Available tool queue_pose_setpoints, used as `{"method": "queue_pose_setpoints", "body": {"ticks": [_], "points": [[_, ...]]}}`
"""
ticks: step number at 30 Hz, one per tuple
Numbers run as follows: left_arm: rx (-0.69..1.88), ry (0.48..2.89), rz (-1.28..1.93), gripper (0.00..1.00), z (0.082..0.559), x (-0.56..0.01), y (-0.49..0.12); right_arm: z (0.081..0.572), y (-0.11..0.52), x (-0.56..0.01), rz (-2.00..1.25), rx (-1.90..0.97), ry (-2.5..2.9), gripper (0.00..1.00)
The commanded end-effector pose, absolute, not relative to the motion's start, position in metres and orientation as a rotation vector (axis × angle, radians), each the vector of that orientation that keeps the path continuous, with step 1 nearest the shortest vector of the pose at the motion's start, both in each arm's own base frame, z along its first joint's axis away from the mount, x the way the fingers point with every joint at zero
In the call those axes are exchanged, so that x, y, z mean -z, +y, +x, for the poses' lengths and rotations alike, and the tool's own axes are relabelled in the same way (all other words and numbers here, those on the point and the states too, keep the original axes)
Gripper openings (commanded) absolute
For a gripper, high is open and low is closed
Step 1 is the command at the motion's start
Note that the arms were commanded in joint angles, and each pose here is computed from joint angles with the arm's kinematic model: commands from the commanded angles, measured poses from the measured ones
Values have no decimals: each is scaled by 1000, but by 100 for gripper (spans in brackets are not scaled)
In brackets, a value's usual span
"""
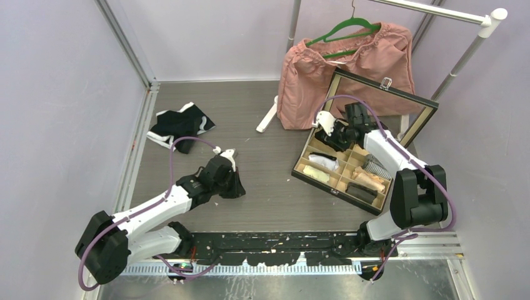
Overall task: Roll the underwear
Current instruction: Place the underwear in the storage box.
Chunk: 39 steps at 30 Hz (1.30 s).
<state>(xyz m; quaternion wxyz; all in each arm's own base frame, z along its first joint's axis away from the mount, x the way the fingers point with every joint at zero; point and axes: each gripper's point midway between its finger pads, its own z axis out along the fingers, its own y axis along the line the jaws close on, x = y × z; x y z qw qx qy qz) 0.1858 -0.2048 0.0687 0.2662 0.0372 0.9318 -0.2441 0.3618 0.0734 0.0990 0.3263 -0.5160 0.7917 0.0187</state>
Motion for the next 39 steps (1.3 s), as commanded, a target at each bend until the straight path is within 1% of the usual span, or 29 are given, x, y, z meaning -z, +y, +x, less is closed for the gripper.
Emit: {"method": "queue_pose_setpoints", "body": {"ticks": [1,13,39], "points": [[706,2467,108,1,193,-79,-213,356,82,-103,-1348,-134,2089,1],[704,2472,113,1,193,-79,-213,349,83,-92,-1359,-186,2141,1],[714,2479,119,1,193,-77,-215,332,87,-86,-1426,-266,2155,1]]}}
